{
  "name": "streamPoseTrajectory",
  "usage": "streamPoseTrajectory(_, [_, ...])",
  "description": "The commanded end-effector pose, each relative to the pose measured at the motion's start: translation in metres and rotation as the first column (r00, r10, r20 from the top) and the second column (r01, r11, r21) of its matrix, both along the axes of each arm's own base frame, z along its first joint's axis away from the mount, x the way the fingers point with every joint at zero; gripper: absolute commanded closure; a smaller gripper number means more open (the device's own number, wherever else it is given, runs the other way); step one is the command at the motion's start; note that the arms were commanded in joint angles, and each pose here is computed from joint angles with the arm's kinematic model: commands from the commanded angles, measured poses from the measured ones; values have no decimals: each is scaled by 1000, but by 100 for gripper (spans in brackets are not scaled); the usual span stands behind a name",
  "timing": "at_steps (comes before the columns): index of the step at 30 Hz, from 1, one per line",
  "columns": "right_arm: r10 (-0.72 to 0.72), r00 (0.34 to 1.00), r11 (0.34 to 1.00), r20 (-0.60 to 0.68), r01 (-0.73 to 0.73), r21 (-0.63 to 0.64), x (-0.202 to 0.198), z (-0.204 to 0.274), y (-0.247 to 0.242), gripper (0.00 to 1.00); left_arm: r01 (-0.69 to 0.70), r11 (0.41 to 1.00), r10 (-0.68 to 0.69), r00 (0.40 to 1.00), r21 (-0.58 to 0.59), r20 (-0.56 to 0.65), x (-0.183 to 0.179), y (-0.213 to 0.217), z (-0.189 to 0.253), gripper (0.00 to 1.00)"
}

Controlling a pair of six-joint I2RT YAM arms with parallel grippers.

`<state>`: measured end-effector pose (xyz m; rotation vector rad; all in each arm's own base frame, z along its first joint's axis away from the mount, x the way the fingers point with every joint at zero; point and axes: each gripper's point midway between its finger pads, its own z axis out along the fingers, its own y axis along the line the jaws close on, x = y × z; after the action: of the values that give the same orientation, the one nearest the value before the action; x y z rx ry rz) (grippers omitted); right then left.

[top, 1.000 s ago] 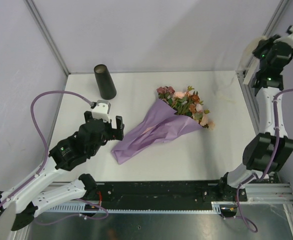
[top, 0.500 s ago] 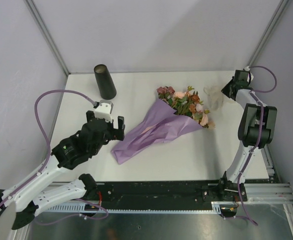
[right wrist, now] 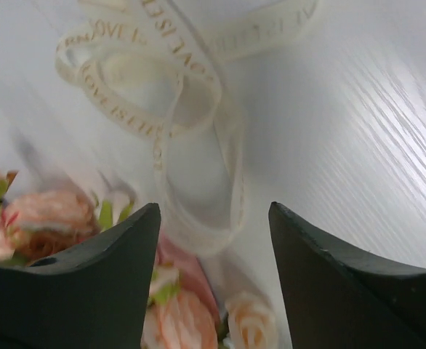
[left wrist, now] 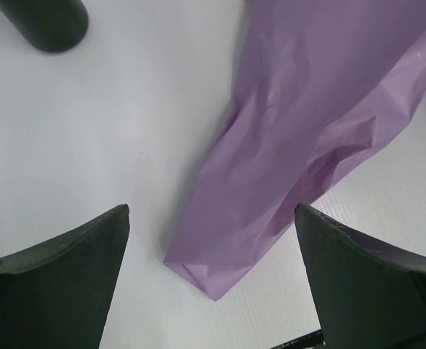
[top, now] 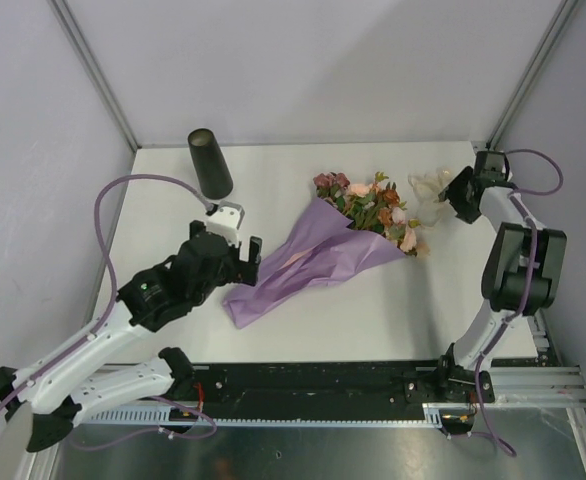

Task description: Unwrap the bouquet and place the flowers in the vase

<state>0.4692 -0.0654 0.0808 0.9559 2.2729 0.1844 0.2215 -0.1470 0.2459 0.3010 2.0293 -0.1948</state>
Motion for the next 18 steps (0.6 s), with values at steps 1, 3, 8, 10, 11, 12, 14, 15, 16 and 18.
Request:
streamPoseTrajectory(1, [61, 995, 997, 73, -58, -42, -31, 59, 13, 31, 86, 996, -84, 994, 28, -69, -3, -17, -16, 0])
streamPoseTrajectory(3, [106, 991, 993, 86, -102, -51, -48, 69, 29, 28, 98, 994, -94, 991, 38, -99, -2, -23, -21, 1])
streamPoseTrajectory(8, [286, 933, 958, 217, -278, -70, -92, 102, 88, 17, 140, 988, -129, 980, 65, -152, 5, -40, -25, 4])
streamPoseTrajectory(10, [391, 878, 920, 277, -386, -73, -113, 107, 119, 13, 159, 984, -144, 975, 77, -172, 7, -47, -26, 5])
streamPoseTrajectory(11, [434, 848, 899, 305, -431, -80, -125, 110, 133, 11, 167, 983, -150, 972, 80, -180, 9, -50, -27, 6])
streamPoseTrajectory(12, [469, 817, 879, 334, -470, -85, -134, 112, 144, 11, 175, 981, -156, 969, 83, -193, 9, -54, -27, 6])
streamPoseTrajectory(14, [535, 753, 833, 382, -546, -89, -158, 111, 167, 10, 199, 976, -177, 960, 85, -217, 10, -61, -29, 7])
streamPoseTrajectory(15, [563, 714, 809, 415, -580, -99, -169, 114, 177, 9, 211, 974, -187, 956, 86, -227, 10, -64, -30, 8])
streamPoseTrajectory(16, [593, 683, 781, 428, -616, -99, -181, 109, 187, 9, 223, 971, -197, 951, 89, -240, 11, -67, -32, 8])
streamPoseTrajectory(18, [636, 625, 737, 453, -666, -115, -203, 105, 200, 8, 238, 966, -206, 943, 98, -262, 12, -72, -37, 9])
